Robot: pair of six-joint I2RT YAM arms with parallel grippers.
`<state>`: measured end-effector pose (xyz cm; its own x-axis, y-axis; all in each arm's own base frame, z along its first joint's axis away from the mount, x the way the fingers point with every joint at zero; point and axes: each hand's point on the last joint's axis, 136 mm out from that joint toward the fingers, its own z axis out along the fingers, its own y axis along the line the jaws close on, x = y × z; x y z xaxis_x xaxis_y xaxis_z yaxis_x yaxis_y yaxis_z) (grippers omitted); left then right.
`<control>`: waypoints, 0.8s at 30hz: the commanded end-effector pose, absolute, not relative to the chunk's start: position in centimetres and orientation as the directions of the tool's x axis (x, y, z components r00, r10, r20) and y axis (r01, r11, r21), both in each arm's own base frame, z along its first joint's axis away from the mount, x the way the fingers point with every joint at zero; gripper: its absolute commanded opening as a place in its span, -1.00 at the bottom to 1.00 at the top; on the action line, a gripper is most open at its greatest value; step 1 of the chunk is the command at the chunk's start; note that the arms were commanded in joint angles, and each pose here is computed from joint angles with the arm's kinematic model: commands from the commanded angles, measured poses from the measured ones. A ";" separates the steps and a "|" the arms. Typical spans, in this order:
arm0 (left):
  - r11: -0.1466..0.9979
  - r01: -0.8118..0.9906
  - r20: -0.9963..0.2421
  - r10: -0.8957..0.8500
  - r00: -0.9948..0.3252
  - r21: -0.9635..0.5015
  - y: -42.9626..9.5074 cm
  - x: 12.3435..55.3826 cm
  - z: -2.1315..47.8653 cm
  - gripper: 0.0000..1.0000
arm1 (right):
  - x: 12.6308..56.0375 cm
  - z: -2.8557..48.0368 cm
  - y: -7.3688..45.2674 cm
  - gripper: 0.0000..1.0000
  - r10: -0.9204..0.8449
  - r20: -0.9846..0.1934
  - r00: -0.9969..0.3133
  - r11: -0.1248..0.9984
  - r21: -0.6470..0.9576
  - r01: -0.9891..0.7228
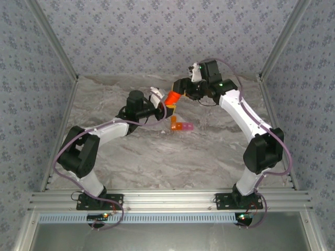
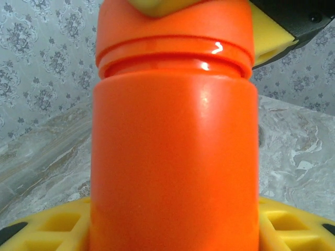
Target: Sort the pills into containers
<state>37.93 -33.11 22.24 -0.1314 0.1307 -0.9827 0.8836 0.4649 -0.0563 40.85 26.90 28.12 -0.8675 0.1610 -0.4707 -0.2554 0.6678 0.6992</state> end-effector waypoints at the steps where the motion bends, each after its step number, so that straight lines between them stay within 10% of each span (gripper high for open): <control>1: 0.408 0.913 -0.998 0.066 -0.005 0.022 -34.6 36.6 26.3 -1.00 | 39.3 30.0 27.9 0.16 0.117 -0.474 -0.873 0.633 0.713 -0.303; 24: 0.320 0.943 -0.996 -0.027 -0.088 -0.092 -32.9 36.9 26.9 -1.00 | 40.5 34.6 22.2 0.67 0.155 -0.628 -0.762 0.608 0.669 -0.428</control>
